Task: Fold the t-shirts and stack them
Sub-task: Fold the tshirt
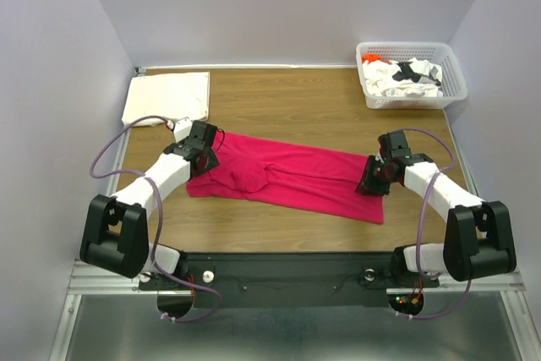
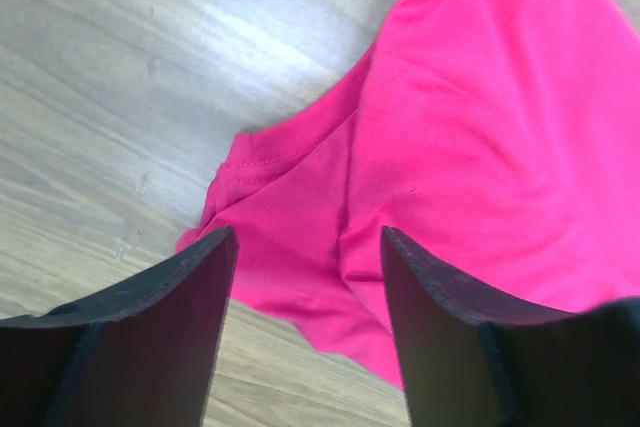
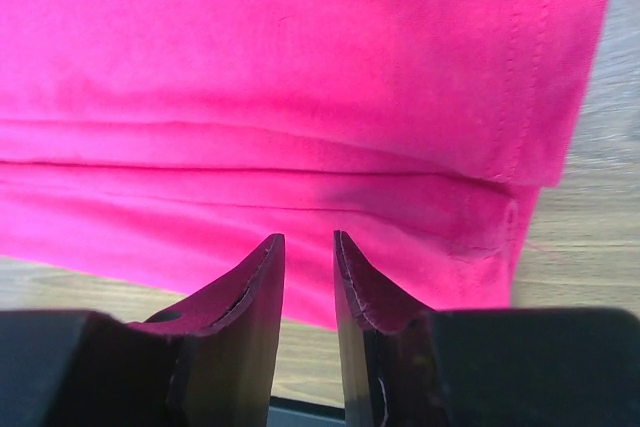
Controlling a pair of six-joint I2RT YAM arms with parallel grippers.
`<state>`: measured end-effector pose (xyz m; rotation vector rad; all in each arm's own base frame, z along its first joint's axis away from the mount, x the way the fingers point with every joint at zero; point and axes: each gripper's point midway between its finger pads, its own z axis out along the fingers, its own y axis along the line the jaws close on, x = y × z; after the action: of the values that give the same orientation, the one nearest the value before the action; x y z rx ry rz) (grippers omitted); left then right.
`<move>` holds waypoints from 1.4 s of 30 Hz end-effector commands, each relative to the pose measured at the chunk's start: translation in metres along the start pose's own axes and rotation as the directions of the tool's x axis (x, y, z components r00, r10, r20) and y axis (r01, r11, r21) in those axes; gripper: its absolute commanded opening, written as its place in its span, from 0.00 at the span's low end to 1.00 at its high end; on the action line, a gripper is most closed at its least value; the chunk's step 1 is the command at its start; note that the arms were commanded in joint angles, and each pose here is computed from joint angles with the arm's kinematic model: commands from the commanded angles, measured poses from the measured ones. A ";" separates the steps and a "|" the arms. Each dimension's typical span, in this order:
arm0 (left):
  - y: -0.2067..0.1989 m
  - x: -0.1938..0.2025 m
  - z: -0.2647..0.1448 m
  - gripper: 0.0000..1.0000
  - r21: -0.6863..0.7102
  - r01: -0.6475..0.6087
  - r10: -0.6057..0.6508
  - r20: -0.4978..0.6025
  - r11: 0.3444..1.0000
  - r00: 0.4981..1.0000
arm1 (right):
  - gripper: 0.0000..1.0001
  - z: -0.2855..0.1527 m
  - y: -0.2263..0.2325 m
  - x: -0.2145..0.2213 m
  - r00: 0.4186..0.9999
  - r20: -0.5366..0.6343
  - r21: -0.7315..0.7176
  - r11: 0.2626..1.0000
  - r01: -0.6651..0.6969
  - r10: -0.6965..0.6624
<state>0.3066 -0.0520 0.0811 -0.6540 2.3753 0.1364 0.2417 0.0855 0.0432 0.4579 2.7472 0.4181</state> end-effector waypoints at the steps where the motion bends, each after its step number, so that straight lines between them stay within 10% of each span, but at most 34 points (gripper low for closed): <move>1: 0.016 0.027 0.011 0.62 -0.049 0.010 -0.014 -0.072 0.999 0.997 | 0.32 -0.008 0.014 -0.001 1.000 -0.013 -0.058 0.998 0.017 -0.017; 18: 0.065 0.034 0.047 0.50 -0.226 -0.064 0.040 -0.109 0.972 0.993 | 0.31 0.010 -0.056 0.003 0.979 0.038 0.224 0.953 -0.206 0.202; 25: 0.050 0.004 0.042 0.63 -0.183 -0.066 0.056 -0.060 0.981 0.997 | 0.32 -0.003 -0.049 -0.016 0.987 0.093 0.195 0.969 -0.149 0.133; 32: 0.029 -0.041 0.007 0.79 -0.065 -0.020 0.024 0.064 0.998 0.998 | 0.32 -0.047 0.055 -0.063 0.961 0.226 -0.051 0.983 0.175 -0.159; 42: 0.048 -0.069 -0.031 0.96 0.002 0.058 -0.056 0.272 0.998 0.961 | 0.31 -0.023 0.274 -0.018 0.812 0.270 -0.416 0.698 0.583 -0.517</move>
<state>0.3192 -0.0059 0.1380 -0.6535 2.1736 0.1459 0.3137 0.2565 0.1440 -0.2475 2.4652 0.6723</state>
